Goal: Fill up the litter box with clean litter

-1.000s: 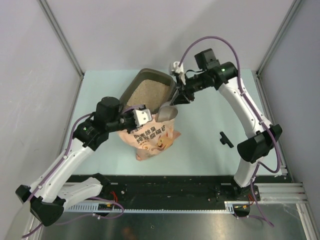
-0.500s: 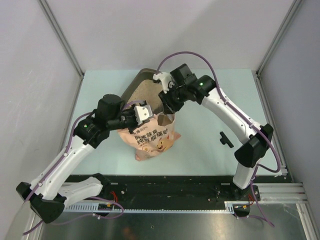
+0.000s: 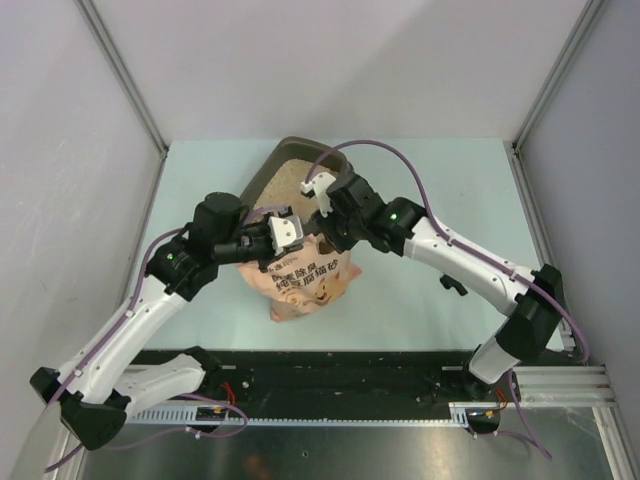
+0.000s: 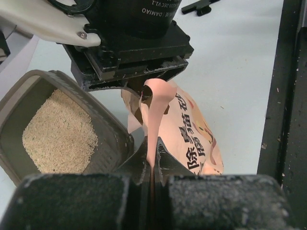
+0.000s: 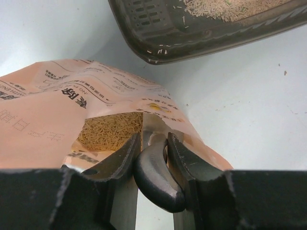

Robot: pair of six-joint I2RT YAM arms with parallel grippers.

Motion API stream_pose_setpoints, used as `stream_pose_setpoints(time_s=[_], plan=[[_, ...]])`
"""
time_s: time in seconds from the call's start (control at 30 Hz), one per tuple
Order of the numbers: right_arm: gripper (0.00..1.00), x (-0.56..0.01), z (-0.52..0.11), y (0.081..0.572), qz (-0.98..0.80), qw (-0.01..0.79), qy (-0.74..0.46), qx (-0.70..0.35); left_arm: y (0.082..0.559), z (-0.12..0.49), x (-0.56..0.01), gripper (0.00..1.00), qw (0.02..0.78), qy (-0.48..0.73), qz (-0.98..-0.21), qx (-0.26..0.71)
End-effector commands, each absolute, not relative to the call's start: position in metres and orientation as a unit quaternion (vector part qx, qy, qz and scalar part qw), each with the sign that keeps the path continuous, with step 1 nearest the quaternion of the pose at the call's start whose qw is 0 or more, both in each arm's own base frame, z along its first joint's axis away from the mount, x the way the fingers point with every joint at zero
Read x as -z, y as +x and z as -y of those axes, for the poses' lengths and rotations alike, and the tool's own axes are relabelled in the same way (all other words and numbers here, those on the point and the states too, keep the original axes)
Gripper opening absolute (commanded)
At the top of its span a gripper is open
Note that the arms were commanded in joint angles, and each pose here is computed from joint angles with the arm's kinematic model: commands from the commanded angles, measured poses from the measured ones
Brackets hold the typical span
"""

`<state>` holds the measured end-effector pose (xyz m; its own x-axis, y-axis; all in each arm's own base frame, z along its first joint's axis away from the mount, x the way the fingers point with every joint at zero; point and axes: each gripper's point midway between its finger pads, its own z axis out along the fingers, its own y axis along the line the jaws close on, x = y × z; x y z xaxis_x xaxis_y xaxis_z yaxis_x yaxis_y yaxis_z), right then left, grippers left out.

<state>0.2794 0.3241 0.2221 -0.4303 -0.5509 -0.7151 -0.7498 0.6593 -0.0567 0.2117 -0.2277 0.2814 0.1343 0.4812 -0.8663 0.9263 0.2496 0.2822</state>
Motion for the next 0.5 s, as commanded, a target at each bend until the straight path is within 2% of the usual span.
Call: stream_pose_setpoints(time_s=[0.0,0.13,0.33,0.47], plan=[[0.00,-0.185,-0.305,0.288,-0.863,0.350,-0.350,-0.103,0.194,0.246,-0.337,0.00,0.565,0.570,-0.531,0.272],[0.00,-0.161,-0.310,0.277,-0.887,0.291,-0.316,-0.170,0.193,0.249,-0.337,0.00,0.568,0.564,-0.531,0.278],[0.00,-0.145,-0.306,0.284,-0.904,0.228,-0.270,-0.238,0.196,0.251,-0.337,0.00,0.575,0.560,-0.527,0.279],[0.00,-0.158,-0.306,0.296,-0.902,0.209,-0.216,-0.309,0.199,0.252,-0.335,0.00,0.580,0.560,-0.524,0.274]])
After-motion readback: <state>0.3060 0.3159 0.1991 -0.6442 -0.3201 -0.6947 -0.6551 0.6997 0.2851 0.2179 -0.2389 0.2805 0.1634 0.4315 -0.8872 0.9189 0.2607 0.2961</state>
